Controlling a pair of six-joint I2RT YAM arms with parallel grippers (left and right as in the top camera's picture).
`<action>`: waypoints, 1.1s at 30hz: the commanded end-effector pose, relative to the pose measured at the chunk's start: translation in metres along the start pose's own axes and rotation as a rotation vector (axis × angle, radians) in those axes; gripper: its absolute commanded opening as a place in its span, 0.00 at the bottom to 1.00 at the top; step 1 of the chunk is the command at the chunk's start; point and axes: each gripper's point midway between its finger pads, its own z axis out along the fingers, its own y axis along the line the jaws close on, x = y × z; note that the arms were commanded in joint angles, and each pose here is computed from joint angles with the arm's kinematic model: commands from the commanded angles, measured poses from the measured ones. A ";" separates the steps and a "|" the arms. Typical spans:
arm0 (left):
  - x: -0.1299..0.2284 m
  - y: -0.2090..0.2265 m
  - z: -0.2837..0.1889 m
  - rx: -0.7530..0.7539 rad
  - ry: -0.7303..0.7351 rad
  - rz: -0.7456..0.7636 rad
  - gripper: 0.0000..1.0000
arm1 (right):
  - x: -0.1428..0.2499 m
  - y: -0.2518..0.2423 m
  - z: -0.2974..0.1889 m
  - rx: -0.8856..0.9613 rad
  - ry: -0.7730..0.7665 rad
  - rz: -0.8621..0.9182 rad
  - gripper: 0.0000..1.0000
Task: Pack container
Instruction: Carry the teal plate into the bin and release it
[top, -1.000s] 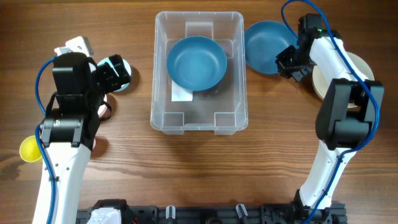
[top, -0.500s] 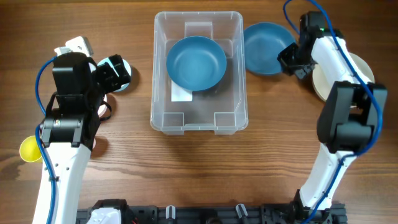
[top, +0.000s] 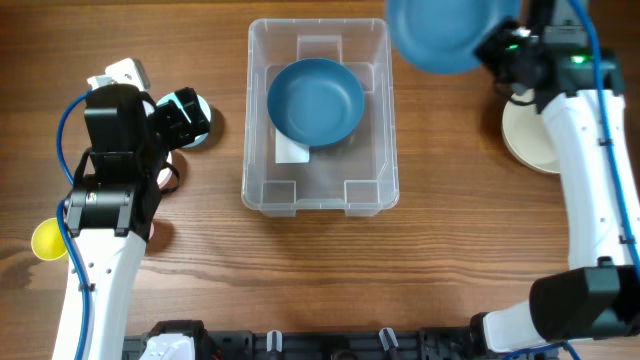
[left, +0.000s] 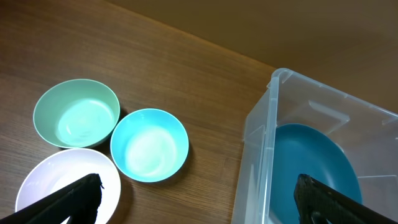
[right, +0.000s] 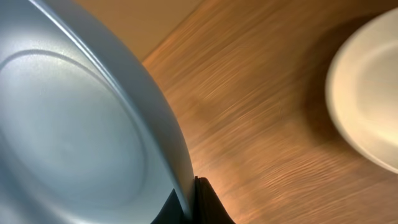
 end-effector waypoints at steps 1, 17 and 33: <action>-0.008 0.001 0.000 -0.008 -0.018 -0.009 1.00 | 0.044 0.056 -0.005 -0.120 0.063 -0.266 0.04; -0.007 0.001 0.000 -0.010 -0.012 -0.009 1.00 | 0.160 0.102 0.122 -0.096 0.217 -0.550 0.04; -0.007 0.001 0.000 -0.010 -0.012 -0.009 1.00 | 0.007 0.036 -0.027 -0.029 -0.089 -0.159 0.71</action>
